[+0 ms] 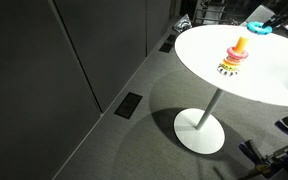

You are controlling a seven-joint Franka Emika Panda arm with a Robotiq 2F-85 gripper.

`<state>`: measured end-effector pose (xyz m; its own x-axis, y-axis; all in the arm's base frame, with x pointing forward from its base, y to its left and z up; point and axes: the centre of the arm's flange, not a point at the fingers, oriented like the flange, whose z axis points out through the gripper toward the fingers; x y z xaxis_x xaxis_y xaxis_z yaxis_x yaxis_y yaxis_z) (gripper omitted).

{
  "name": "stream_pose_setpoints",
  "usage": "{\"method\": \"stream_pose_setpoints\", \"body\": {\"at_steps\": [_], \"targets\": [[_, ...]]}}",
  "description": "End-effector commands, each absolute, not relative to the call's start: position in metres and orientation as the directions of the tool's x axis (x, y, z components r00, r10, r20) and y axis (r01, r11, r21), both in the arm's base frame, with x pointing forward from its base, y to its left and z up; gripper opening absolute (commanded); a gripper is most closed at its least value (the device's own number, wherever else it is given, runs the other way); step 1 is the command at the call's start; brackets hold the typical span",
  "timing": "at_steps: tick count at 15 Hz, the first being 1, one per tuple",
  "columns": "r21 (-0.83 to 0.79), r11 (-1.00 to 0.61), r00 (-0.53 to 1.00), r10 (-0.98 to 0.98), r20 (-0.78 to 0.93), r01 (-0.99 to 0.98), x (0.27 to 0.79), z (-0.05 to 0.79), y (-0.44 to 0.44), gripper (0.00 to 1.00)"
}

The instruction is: Move the ring stacking stand to the left and remove the blue ring from the ring stacking stand and place it to on the table

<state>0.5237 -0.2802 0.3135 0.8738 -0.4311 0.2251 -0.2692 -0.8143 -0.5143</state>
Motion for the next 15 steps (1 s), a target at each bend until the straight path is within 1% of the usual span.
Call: {"method": "stream_pose_setpoints", "body": {"at_steps": [1, 7, 15], "targets": [[-0.488, -0.811, 0.844, -0.479, 0.240, -0.322, 0.520, 0.322, -0.299, 0.09], [-0.390, -0.833, 0.834, -0.501, 0.233, -0.392, 0.508, 0.295, -0.316, 0.09], [-0.249, -0.874, 0.874, -0.461, 0.150, -0.418, 0.487, 0.230, -0.313, 0.09]]}}
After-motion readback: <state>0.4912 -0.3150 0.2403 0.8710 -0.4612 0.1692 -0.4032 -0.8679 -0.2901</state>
